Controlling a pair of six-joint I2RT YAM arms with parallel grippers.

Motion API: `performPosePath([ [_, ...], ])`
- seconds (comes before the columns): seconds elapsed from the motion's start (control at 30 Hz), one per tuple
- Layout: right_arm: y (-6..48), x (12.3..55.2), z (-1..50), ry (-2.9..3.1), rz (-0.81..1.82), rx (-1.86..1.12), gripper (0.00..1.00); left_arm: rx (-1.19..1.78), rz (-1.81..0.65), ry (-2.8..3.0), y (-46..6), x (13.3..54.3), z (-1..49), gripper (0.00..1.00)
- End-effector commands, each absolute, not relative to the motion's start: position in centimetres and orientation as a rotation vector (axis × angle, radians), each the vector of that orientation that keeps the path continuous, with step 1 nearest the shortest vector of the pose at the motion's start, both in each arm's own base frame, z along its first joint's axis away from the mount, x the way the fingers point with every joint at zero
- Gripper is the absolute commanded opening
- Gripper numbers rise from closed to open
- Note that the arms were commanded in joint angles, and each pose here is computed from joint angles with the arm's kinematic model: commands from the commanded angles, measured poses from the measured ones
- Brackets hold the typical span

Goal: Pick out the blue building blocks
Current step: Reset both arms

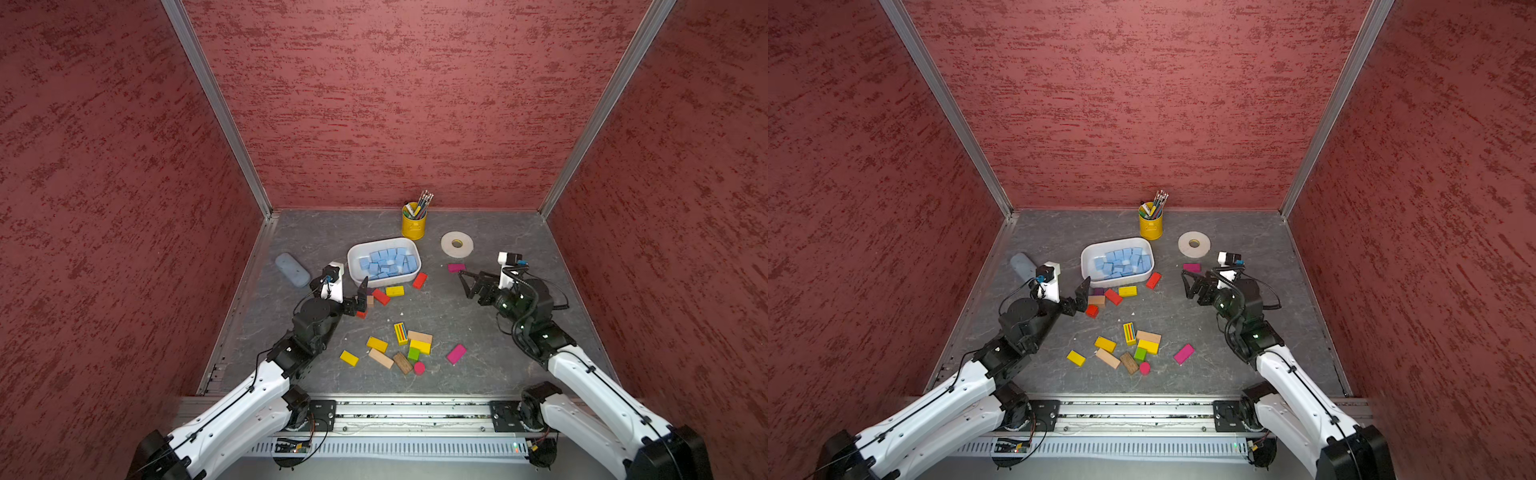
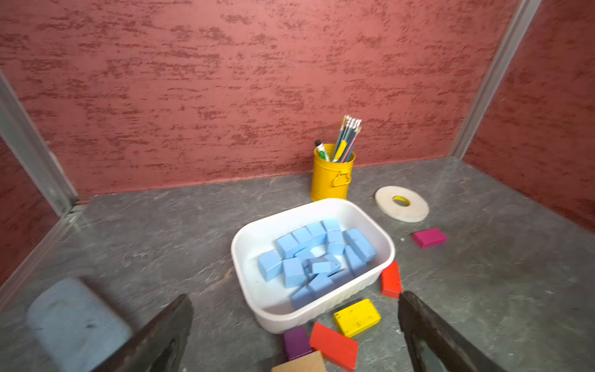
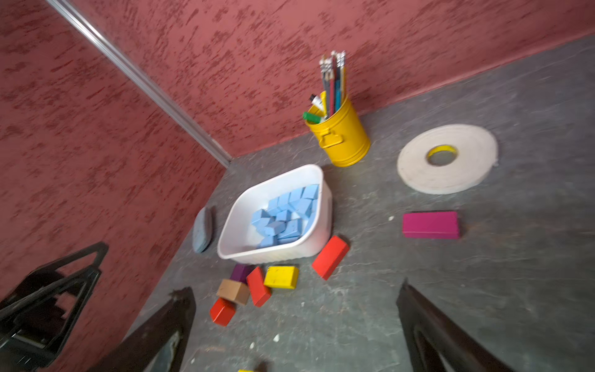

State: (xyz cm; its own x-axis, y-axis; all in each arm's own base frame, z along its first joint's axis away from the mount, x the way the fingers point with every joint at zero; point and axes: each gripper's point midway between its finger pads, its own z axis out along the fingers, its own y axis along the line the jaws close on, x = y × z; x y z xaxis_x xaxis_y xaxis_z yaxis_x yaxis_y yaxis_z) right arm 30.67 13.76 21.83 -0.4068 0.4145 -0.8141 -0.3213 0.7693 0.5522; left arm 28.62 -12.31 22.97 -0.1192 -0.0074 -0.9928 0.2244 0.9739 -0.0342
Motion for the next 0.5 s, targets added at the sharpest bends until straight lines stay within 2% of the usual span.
performPosePath([
  [0.0,11.2,31.5,23.8,1.620,0.637,0.095,0.99,0.065,-0.053,1.606,-9.1,29.5,23.3,1.00],
  [0.47,6.4,32.2,22.3,1.496,0.071,-0.042,0.99,-0.159,0.120,1.653,-0.3,32.3,19.0,0.99],
])
